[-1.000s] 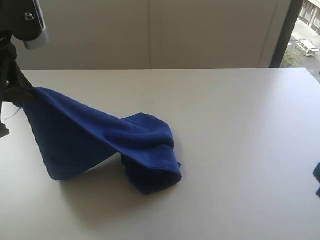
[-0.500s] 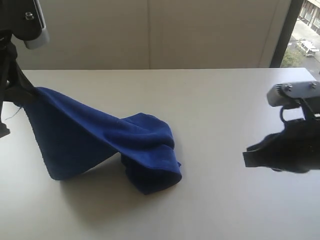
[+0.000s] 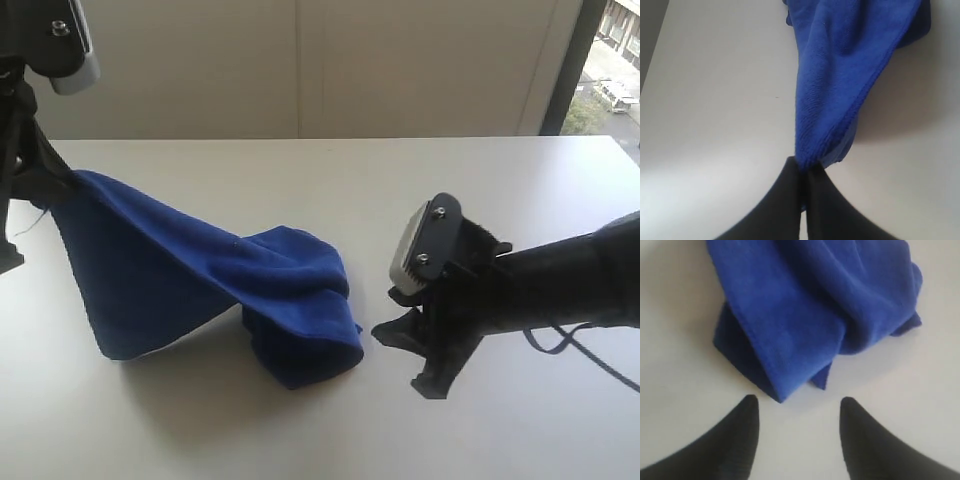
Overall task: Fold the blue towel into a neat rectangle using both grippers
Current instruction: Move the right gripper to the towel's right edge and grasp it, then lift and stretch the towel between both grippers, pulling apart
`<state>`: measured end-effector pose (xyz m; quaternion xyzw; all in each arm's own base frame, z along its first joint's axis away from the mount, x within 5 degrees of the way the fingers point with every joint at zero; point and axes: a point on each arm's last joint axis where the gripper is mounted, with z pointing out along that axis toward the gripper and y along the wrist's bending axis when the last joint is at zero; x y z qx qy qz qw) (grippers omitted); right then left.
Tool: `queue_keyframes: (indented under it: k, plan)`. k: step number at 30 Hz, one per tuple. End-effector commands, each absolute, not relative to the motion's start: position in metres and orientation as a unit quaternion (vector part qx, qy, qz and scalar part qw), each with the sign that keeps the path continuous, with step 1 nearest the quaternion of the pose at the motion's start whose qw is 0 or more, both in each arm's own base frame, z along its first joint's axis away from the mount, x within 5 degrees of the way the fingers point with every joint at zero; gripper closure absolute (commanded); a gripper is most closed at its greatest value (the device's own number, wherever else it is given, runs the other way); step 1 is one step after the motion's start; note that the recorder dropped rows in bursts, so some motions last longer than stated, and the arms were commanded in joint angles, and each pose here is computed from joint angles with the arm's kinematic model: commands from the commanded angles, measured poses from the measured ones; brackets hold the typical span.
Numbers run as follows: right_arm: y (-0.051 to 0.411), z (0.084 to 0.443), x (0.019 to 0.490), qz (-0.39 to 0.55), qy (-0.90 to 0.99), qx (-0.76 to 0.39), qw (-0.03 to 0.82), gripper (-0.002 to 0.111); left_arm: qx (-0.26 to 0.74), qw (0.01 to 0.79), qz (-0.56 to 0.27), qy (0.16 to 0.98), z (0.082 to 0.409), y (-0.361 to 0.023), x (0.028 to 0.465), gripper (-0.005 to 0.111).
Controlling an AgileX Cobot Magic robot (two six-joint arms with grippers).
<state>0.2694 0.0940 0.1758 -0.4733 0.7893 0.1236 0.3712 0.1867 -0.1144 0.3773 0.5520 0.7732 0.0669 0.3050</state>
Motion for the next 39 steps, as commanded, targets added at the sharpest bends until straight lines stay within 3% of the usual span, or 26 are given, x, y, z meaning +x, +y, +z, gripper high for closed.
queue_keyframes:
  k: [1, 14, 16, 21, 23, 28, 39]
  plan:
    - [0.118, 0.162, 0.286, 0.103, 0.783, -0.498, 0.359, 0.055, 0.548, 0.308, 0.06, 0.775, 0.379, -0.114, 0.183, 0.107]
    - [0.137, 0.145, 0.294, 0.099, 0.78, -0.517, 0.338, 0.059, 0.548, 0.308, 0.06, 0.775, 0.379, -0.114, 0.183, 0.107]
    - [0.134, 0.144, 0.297, 0.079, 0.787, -0.511, 0.337, 0.069, 0.548, 0.308, 0.06, 0.775, 0.379, -0.114, 0.183, 0.107]
    - [0.126, 0.144, 0.302, 0.032, 0.8, -0.495, 0.338, 0.107, 0.548, 0.308, 0.06, 0.775, 0.379, -0.114, 0.183, 0.107]
    - [0.118, 0.149, 0.306, -0.007, 0.816, -0.464, 0.345, 0.108, 0.548, 0.308, 0.06, 0.775, 0.379, -0.114, 0.183, 0.107]
    - [0.092, 0.193, 0.311, -0.142, 0.824, -0.373, 0.401, 0.108, 0.548, 0.314, 0.062, 0.773, 0.38, -0.114, 0.184, 0.107]
    - [0.056, 0.325, 0.255, -0.246, 0.731, -0.289, 0.566, 0.108, 0.52, 0.378, 0.056, 0.764, 0.393, -0.114, 0.183, 0.107]
